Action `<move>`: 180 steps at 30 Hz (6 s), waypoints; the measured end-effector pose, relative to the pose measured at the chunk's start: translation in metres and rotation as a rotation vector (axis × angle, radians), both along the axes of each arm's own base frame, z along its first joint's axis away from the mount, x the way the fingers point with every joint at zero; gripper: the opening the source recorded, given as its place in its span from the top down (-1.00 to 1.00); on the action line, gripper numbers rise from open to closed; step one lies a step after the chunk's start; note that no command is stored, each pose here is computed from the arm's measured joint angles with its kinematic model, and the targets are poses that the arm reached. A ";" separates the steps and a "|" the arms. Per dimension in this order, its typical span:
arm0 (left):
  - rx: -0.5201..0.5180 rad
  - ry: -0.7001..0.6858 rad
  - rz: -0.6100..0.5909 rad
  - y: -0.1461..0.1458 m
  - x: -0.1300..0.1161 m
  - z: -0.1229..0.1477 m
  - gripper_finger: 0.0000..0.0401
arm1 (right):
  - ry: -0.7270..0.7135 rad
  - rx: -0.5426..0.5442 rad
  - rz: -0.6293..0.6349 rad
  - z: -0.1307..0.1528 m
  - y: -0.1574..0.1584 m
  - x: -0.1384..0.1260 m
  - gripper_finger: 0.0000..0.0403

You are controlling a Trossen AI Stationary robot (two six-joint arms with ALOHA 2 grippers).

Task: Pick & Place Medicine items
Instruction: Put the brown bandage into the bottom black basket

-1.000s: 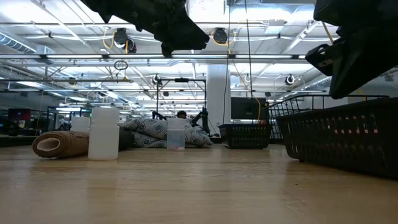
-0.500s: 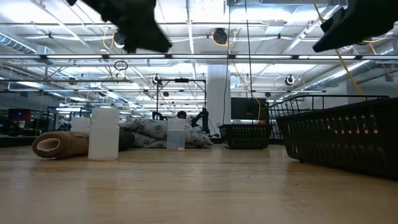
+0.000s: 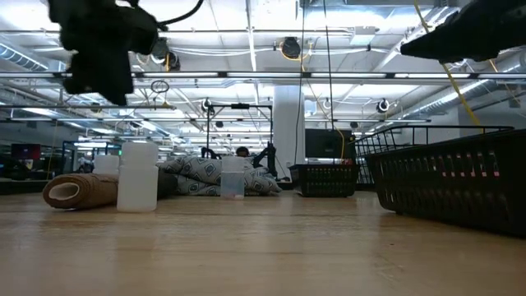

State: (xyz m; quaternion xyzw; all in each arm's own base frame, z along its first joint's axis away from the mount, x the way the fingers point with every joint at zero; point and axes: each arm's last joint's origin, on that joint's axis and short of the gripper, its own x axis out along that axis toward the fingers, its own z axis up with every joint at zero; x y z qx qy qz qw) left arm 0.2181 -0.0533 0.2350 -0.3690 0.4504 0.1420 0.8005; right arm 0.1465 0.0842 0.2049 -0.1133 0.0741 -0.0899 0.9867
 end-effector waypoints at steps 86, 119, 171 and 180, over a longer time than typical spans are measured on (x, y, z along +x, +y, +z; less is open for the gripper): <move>0.558 -0.645 -0.005 -0.058 0.078 0.028 0.48 | -0.130 0.057 0.007 0.001 -0.005 -0.007 1.00; 0.661 -0.839 -0.410 -0.036 0.150 -0.045 0.48 | -0.376 0.342 0.250 -0.016 -0.003 0.065 -0.32; 0.506 -0.851 -0.313 -0.033 0.142 -0.023 0.10 | -0.322 0.216 0.279 -0.011 0.011 0.105 0.56; 0.569 -0.834 -0.357 -0.027 0.116 0.019 -0.29 | -0.219 0.137 0.343 0.004 0.023 0.086 0.56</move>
